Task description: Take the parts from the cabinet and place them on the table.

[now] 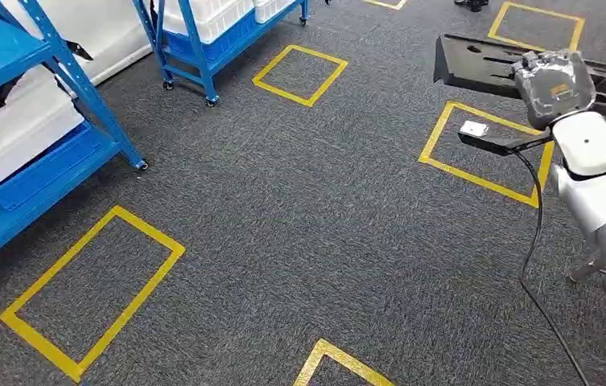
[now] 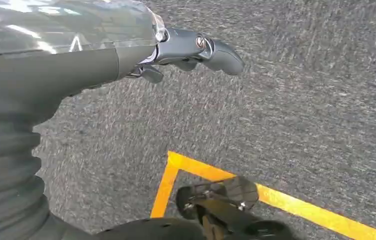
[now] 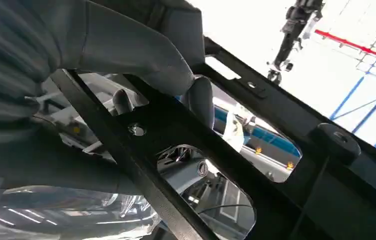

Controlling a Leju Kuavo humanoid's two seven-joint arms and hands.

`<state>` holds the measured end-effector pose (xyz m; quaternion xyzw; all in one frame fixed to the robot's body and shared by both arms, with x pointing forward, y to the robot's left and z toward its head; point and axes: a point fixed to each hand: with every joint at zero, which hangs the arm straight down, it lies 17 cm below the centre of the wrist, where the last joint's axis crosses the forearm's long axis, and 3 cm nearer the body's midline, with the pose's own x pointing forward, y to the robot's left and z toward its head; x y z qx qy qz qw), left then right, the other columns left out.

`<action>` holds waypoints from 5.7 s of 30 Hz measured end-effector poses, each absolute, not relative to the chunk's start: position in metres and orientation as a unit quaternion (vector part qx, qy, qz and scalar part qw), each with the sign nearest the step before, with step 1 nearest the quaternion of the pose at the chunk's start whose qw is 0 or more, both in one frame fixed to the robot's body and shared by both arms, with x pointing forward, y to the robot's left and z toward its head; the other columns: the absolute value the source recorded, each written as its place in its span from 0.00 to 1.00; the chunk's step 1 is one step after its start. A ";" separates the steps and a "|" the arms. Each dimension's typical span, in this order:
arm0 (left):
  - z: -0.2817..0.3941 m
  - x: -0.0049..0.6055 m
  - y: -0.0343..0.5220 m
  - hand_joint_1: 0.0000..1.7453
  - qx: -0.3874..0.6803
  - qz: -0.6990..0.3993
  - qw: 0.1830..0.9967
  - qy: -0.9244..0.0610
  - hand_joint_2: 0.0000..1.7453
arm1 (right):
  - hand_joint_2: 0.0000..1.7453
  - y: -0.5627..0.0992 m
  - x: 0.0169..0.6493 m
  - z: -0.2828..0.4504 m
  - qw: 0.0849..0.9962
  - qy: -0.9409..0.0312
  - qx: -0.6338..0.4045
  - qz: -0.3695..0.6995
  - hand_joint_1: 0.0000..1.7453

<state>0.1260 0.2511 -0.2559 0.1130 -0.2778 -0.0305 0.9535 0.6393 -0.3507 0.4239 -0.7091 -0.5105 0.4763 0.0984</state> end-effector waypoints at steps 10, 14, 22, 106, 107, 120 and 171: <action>-0.258 0.120 0.253 0.00 0.114 -0.029 0.957 -0.266 1.00 | 1.00 -0.349 0.639 0.406 0.109 -0.517 -0.704 0.475 1.00; -0.259 0.117 0.254 0.00 0.115 -0.029 0.958 -0.261 1.00 | 1.00 -0.338 0.640 0.395 0.112 -0.519 -0.699 0.479 1.00; -0.257 0.120 0.258 0.00 0.110 -0.034 0.954 -0.277 1.00 | 1.00 -0.320 0.642 0.390 0.113 -0.531 -0.690 0.479 1.00; -0.258 0.118 0.273 0.00 0.133 -0.106 0.945 -0.279 1.00 | 1.00 -0.404 0.625 0.411 0.118 -0.493 -0.718 0.477 1.00; -0.258 0.118 0.274 0.00 0.134 -0.106 0.945 -0.278 1.00 | 1.00 -0.404 0.625 0.414 0.118 -0.494 -0.718 0.475 1.00; -0.259 0.114 0.276 0.00 0.139 -0.111 0.945 -0.274 1.00 | 1.00 -0.406 0.625 0.417 0.123 -0.499 -0.715 0.474 1.00; -0.260 0.117 0.275 0.00 0.132 -0.122 0.945 -0.273 1.00 | 1.00 -0.440 0.615 0.389 0.137 -0.481 -0.716 0.487 1.00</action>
